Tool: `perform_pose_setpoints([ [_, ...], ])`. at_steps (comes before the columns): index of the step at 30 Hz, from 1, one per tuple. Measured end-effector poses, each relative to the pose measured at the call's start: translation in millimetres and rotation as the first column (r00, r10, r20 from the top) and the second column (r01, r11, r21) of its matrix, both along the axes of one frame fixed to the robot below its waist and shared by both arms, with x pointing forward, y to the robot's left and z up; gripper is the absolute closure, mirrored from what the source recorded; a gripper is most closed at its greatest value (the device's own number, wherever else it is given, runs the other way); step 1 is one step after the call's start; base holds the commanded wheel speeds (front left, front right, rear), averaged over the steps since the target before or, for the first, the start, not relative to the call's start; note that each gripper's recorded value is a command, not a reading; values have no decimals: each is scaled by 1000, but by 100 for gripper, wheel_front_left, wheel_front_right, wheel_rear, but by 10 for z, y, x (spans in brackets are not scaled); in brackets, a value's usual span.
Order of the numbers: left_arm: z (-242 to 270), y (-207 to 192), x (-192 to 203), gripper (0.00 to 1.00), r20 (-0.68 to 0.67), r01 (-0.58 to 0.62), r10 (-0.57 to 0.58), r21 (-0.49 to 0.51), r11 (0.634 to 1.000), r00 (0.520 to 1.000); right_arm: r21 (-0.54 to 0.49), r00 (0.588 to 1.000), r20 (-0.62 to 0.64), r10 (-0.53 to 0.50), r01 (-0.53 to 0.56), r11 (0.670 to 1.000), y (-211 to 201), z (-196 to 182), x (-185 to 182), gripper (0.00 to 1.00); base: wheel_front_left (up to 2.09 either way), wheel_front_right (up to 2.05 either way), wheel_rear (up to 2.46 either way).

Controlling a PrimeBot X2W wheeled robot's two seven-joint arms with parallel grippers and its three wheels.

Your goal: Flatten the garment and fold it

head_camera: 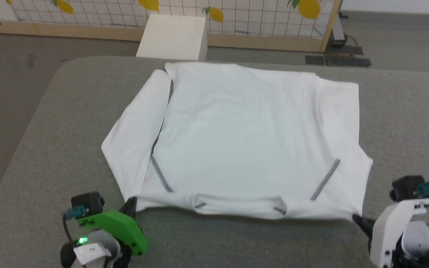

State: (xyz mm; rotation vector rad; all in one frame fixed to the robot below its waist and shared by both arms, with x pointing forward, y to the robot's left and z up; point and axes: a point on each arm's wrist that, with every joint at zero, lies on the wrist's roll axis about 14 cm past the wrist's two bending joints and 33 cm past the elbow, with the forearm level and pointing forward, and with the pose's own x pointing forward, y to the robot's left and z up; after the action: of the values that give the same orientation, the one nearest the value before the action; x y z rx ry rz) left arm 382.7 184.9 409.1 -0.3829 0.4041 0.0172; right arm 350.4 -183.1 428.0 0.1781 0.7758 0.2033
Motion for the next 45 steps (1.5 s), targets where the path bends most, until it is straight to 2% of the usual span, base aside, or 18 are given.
perform_pose_setpoints([
  [4,-153,50,-228,100,-115,11,-6,51,999,993,-31,996,-80,27,-29,999,18,-40,-253,100,0,0,0],
  [8,-295,32,-399,100,-226,42,-23,79,996,974,-85,993,-115,41,-51,995,3,-75,-328,100,0,0,0],
  [12,-354,7,-462,100,-282,64,-39,81,995,959,-130,990,-132,55,-72,989,16,-149,-335,100,0,0,0],
  [17,-392,22,-487,100,-324,60,-31,80,995,946,-143,966,-242,93,-130,981,114,-456,-476,100,0,0,0],
  [18,-385,24,-485,52,-328,52,-28,63,997,944,-141,971,-221,95,-129,982,134,-451,-433,80,0,0,0],
  [19,-376,23,-482,0,-328,51,-29,59,997,944,-141,974,-206,97,-127,982,140,-435,-412,0,0,0,0],
  [26,-245,131,-526,0,-331,26,-15,30,999,944,-131,990,-109,84,-98,986,102,-220,-304,0,0,0,0],
  [29,-77,162,-499,0,-302,19,-13,19,1000,953,-111,998,-46,42,-47,993,4,-39,-229,0,0,0,0],
  [33,278,282,-349,0,-184,-18,23,26,999,983,-79,998,37,-46,49,996,-206,219,-133,0,0,0,0],
  [36,677,440,-159,0,10,-87,86,48,995,996,-71,987,102,-126,134,988,-428,412,-8,0,0,0,0],
  [38,995,602,-34,0,190,-165,150,68,984,970,-68,972,165,-170,183,981,-555,584,156,0,0,0,0],
  [42,1233,754,88,0,378,-250,200,87,964,904,-77,934,279,-224,255,964,-752,866,514,0,0,0,0],
  [45,1328,760,194,0,486,-267,177,123,956,856,-91,913,327,-243,287,954,-848,968,816,0,0,0,0],
])
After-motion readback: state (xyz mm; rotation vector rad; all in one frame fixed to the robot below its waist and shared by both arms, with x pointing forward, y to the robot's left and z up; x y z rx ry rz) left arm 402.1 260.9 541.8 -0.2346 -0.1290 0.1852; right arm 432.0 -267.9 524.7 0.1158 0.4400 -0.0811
